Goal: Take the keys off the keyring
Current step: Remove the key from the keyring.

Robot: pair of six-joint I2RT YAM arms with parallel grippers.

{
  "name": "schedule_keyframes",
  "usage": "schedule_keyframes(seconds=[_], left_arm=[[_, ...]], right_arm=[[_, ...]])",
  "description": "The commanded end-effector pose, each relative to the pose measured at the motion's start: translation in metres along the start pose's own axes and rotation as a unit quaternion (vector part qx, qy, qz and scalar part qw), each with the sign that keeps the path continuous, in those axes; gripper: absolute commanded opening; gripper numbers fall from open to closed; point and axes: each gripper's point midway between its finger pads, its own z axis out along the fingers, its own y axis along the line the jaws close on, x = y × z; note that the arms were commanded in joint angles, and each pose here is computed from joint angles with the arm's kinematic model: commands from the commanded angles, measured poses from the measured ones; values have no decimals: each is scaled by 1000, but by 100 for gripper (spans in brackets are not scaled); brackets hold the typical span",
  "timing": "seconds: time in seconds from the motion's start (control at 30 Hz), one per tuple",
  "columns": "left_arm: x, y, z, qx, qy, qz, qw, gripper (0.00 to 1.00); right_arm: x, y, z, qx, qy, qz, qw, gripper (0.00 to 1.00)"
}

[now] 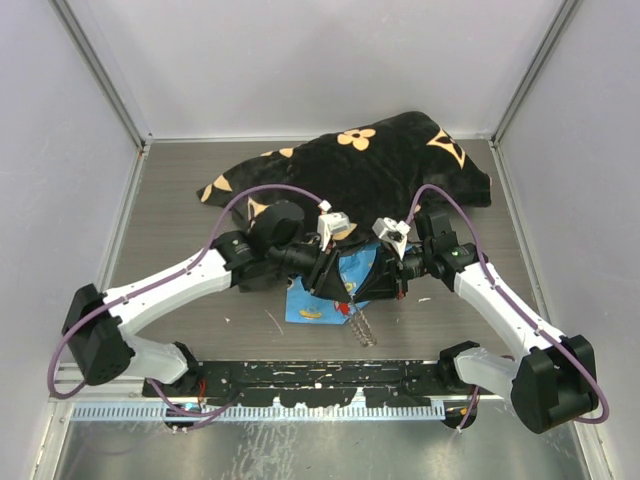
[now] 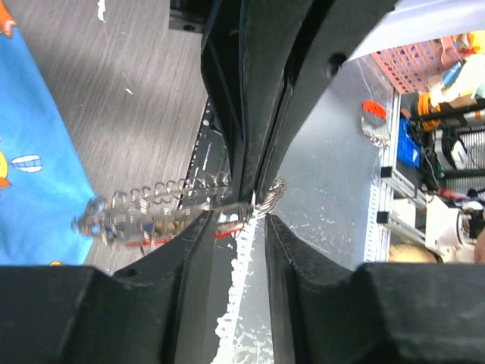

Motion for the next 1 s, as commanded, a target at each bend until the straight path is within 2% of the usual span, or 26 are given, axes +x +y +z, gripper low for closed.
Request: schedule_keyframes(seconds=[0.0,0.17,0.27,0.37,0.67,0.97], left_arm=[[-35,-19,-24,-1,-125,58,990,39],[-44,-29,-49,1,-245,96,965,52],[-44,-27,-58,4,-305,100,947,52],[-42,-23,-62,0,-334,102,937,52],[-50,-23,-54,23,-354,94,930,49],[-48,-18,-33,52,-327,62,942,41]], right_arm=[[-14,11,-3,-27,-21,-19,999,1],[-18,11,-6,-27,-27,-23,999,1],[-19,10,-8,-25,-31,-24,999,1],[-20,10,-9,-24,-32,-25,999,1],[-20,8,-11,-20,-33,-25,999,1],[-19,8,-11,-19,-34,-25,999,1]])
